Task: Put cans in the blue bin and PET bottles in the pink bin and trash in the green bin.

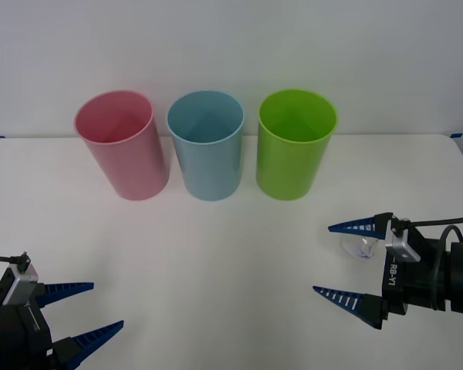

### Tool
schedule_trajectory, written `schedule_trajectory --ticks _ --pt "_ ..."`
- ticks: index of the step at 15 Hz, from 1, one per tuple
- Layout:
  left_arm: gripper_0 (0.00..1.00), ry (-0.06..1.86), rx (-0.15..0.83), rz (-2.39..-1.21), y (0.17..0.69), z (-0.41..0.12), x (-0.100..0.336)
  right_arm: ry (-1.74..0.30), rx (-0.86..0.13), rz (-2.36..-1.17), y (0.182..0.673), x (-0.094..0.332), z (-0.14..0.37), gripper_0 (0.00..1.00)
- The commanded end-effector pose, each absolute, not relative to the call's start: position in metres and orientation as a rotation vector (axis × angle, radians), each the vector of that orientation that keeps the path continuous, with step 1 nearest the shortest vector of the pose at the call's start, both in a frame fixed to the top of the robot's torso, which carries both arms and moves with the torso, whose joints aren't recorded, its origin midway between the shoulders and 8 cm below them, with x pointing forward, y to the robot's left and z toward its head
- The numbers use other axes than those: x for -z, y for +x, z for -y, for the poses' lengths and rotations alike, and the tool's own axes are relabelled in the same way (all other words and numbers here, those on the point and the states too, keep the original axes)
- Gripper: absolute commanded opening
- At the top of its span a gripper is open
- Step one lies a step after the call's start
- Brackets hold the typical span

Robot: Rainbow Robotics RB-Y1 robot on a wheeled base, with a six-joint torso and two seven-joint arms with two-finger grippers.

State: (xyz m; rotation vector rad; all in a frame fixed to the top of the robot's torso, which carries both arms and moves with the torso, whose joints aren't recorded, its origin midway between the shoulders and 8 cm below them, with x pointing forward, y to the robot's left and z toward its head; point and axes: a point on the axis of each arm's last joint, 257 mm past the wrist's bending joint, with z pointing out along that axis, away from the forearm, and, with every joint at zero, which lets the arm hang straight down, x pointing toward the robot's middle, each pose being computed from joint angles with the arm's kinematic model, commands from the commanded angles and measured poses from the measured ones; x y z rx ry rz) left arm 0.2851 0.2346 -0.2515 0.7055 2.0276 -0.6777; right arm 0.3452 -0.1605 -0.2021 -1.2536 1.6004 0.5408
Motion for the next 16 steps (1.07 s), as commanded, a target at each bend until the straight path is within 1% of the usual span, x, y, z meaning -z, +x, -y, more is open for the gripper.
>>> schedule_trajectory --ticks 1,3,4,6,7,11,16 --pt "1.0 0.705 0.678 -2.028 0.285 -0.235 0.252 -1.254 -0.541 -1.6 0.345 0.202 0.161 1.0" --pt "1.0 0.705 0.678 -2.028 0.285 -0.235 0.252 -1.254 -0.541 -1.6 0.345 0.202 0.161 1.0" --pt "1.0 0.705 0.678 -2.028 0.285 -0.235 0.252 -1.256 -0.521 -1.599 0.348 0.2 0.164 1.0" --pt "1.0 0.705 0.678 -2.028 0.285 -0.235 0.252 -1.288 -0.416 -1.584 0.355 0.183 0.177 1.0" --pt "1.0 0.705 0.678 -2.028 0.285 -0.235 0.252 -1.279 -0.397 -1.597 0.356 0.176 0.183 1.0" --pt "1.0 0.705 0.678 -2.028 0.285 -0.235 0.252 -1.274 -0.345 -1.674 0.359 0.163 0.208 1.0" --pt "1.0 0.705 0.678 -2.028 0.285 -0.235 0.252 -1.225 -0.259 -1.809 0.369 0.155 0.251 1.0"
